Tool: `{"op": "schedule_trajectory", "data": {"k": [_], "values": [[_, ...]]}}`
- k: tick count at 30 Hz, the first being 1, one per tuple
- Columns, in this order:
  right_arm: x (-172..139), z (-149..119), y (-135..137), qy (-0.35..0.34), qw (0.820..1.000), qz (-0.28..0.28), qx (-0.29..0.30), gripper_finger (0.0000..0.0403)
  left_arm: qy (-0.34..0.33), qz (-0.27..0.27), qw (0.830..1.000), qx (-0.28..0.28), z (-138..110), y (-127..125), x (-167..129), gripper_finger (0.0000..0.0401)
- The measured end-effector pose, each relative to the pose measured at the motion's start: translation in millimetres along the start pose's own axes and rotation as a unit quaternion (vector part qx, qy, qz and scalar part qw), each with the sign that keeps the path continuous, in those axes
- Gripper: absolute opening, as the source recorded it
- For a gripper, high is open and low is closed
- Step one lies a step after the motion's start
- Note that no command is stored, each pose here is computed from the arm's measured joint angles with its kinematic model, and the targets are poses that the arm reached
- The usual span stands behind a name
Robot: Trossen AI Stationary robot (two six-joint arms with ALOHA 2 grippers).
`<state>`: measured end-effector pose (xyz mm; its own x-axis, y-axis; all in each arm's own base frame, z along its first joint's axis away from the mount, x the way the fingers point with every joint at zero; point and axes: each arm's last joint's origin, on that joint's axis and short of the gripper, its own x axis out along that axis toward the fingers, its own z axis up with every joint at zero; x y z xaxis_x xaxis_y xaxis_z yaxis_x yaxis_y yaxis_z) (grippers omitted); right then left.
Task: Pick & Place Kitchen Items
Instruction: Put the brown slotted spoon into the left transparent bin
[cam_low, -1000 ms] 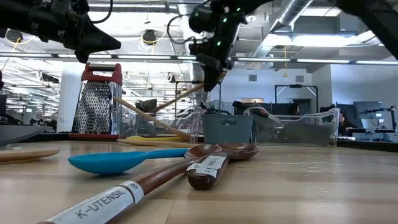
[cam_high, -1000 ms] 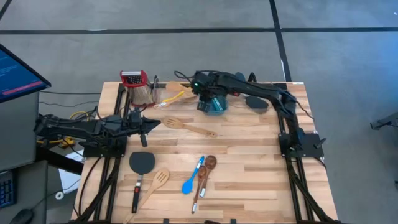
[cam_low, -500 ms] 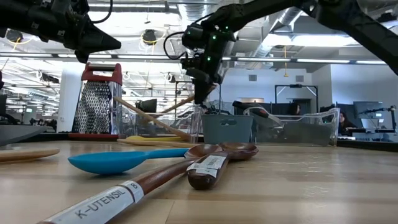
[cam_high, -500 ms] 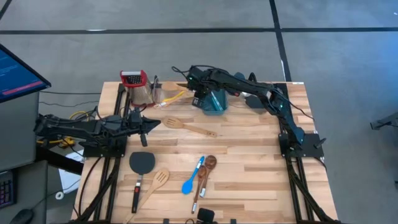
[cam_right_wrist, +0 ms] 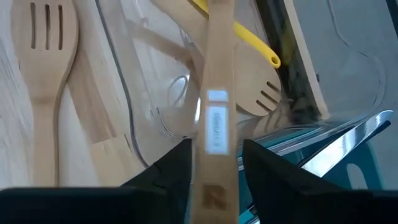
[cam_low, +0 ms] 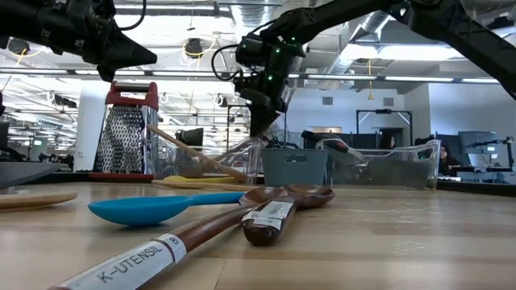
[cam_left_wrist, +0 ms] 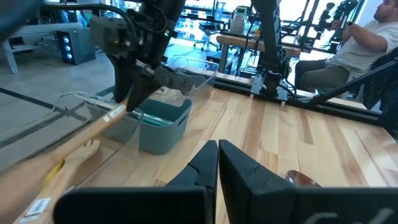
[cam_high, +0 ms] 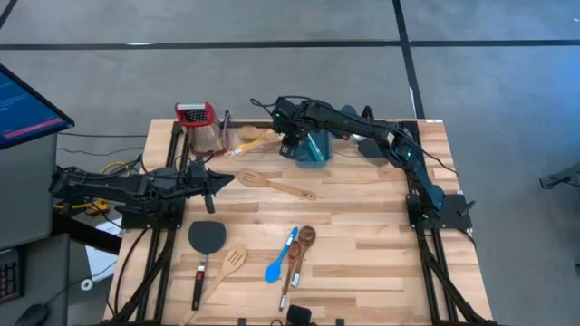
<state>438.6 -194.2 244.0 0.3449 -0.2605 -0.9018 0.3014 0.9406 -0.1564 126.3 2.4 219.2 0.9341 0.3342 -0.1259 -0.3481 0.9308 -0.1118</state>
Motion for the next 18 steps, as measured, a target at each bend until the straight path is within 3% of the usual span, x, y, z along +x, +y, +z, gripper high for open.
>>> {"op": "schedule_trajectory", "data": {"k": [10,14,18], "values": [[-12.3,-3.9,4.8,0.042,0.998,0.009,-0.039,0.0181,0.0,0.0,1.0,0.0,-0.1,0.0,0.0,0.0002],[-33.4,-5.6,8.2,0.077,0.996,0.016,-0.05,0.017,0.0,0.0,1.0,0.0,-0.1,0.0,0.0,0.0002],[-60.8,-3.1,12.4,0.087,0.994,0.019,-0.056,0.0134,0.001,0.0,1.0,0.001,-0.3,-0.1,0.2,0.0002]]}}
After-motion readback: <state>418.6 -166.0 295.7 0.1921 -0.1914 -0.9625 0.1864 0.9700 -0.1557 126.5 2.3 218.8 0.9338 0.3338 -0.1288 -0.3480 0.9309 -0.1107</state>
